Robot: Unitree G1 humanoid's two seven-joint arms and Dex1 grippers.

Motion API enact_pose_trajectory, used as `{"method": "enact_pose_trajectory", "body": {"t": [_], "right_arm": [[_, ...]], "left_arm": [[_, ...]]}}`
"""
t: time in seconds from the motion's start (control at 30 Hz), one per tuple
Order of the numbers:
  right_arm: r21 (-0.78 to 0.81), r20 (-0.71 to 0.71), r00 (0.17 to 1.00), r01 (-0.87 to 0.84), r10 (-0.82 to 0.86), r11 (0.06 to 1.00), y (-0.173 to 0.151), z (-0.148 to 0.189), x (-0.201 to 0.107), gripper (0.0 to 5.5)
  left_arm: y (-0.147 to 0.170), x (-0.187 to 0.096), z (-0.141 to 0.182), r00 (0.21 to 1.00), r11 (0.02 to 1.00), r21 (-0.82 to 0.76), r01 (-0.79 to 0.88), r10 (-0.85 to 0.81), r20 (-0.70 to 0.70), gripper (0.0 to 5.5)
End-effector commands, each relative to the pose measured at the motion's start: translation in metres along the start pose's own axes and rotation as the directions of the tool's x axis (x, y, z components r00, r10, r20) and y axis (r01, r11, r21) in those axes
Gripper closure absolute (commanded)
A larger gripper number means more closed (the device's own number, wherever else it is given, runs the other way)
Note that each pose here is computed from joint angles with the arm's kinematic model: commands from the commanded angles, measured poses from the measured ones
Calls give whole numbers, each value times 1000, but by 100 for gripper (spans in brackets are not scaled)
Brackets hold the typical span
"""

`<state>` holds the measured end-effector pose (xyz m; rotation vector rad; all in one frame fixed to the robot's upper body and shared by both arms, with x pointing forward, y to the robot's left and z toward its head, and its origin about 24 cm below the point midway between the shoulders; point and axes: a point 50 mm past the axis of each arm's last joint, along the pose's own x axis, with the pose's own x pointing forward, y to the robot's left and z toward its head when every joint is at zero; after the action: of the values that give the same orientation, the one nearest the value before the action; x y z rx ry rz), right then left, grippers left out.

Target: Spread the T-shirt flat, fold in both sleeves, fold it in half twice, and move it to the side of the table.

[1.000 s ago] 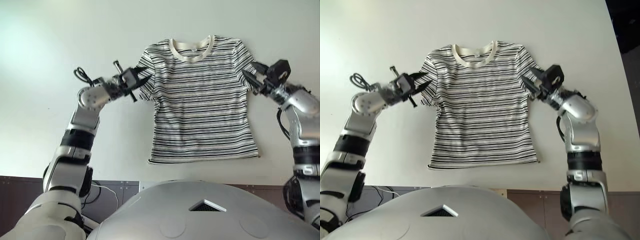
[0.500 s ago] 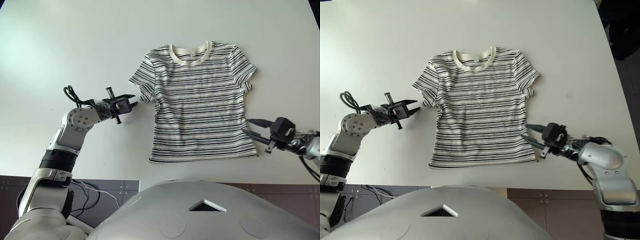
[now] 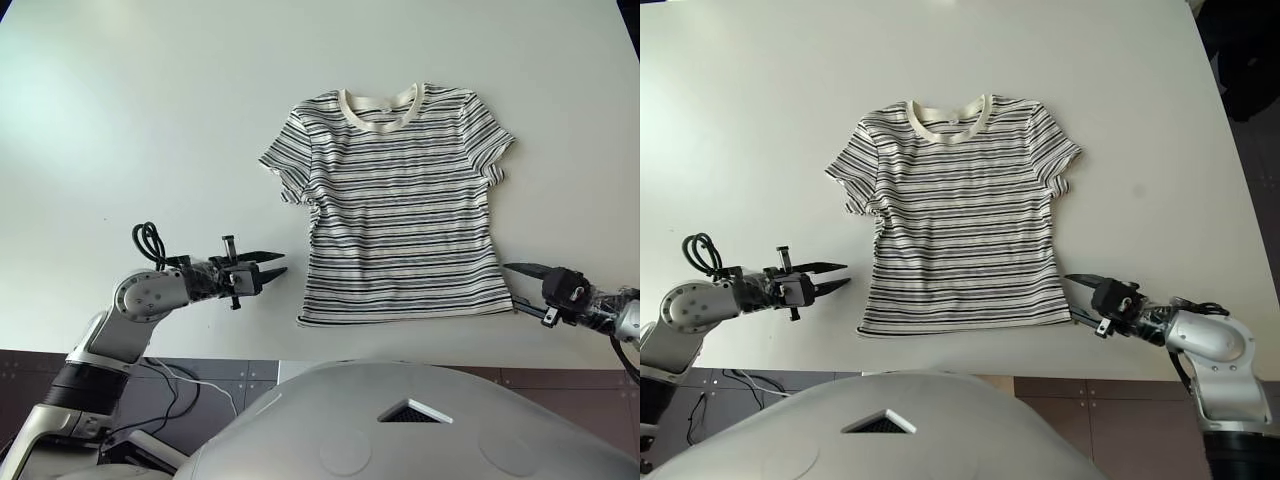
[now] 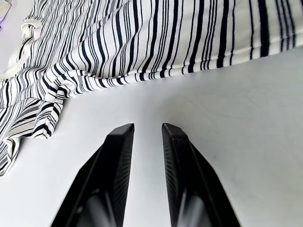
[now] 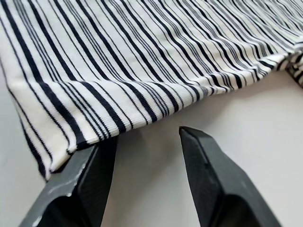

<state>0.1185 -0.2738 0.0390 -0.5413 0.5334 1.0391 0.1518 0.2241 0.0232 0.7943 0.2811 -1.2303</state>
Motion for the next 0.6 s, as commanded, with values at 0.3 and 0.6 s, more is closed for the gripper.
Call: {"method": "enact_pose_trajectory", "body": {"t": [0.3,0.6], "right_arm": [[377,187,968,-226,166,898,13,23,-13,314],[336,183,977,-168,110,927,-20,39,-49,314]], "left_arm": [[2,-4,-2,999,985,-168,42,-41,8,437],[51,-1,39,983,925,-380,-5,74,166,437]]}}
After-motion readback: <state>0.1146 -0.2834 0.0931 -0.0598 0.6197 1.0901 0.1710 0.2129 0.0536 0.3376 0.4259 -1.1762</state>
